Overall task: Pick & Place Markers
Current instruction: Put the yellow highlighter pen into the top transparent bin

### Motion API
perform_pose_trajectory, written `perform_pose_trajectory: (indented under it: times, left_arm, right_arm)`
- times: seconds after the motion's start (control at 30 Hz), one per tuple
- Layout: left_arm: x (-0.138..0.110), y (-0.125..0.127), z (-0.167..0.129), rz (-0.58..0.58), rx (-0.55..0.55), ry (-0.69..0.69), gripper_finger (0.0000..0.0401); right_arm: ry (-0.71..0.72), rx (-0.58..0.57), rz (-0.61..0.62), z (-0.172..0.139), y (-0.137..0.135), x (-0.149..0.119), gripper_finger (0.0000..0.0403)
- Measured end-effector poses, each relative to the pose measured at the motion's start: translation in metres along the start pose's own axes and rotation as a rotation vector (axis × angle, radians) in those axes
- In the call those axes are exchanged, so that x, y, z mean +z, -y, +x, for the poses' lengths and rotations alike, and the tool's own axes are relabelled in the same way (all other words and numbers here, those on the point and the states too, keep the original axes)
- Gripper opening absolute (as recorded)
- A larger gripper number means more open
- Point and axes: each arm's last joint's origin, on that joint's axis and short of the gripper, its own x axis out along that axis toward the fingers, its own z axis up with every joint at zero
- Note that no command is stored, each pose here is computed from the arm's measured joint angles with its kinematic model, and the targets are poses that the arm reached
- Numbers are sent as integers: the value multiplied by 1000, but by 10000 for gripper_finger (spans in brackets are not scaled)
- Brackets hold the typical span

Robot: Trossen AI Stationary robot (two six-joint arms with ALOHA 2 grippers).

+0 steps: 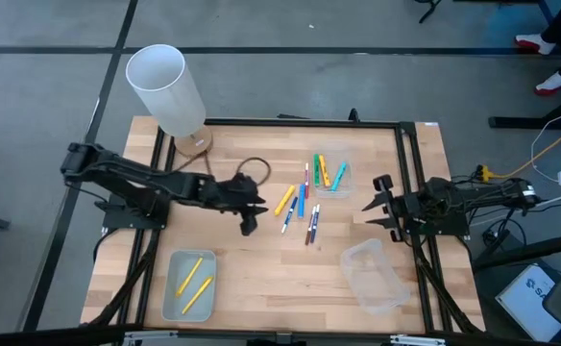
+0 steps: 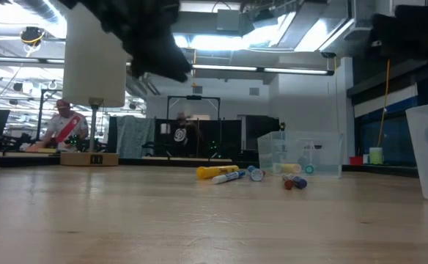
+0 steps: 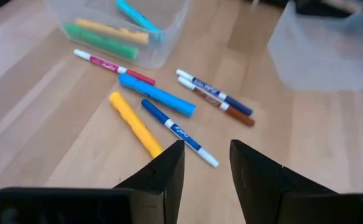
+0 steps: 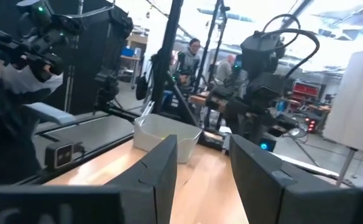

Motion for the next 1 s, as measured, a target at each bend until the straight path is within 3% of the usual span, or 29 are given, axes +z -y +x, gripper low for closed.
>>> perform_pose_trajectory:
  times: [0.4, 0.53, 1.0]
  left_arm:
    - [11, -1, 68, 64, 143, -132, 123]
    - [15, -5, 77, 66, 219, -139, 123]
    - [13, -13, 86, 33, 267, -143, 123]
  right_arm:
    - [-98, 29, -28, -8, -4, -9, 145]
    - [-121, 22, -31, -11, -5, -11, 145]
    - [-144, -27, -32, -13, -4, -12, 145]
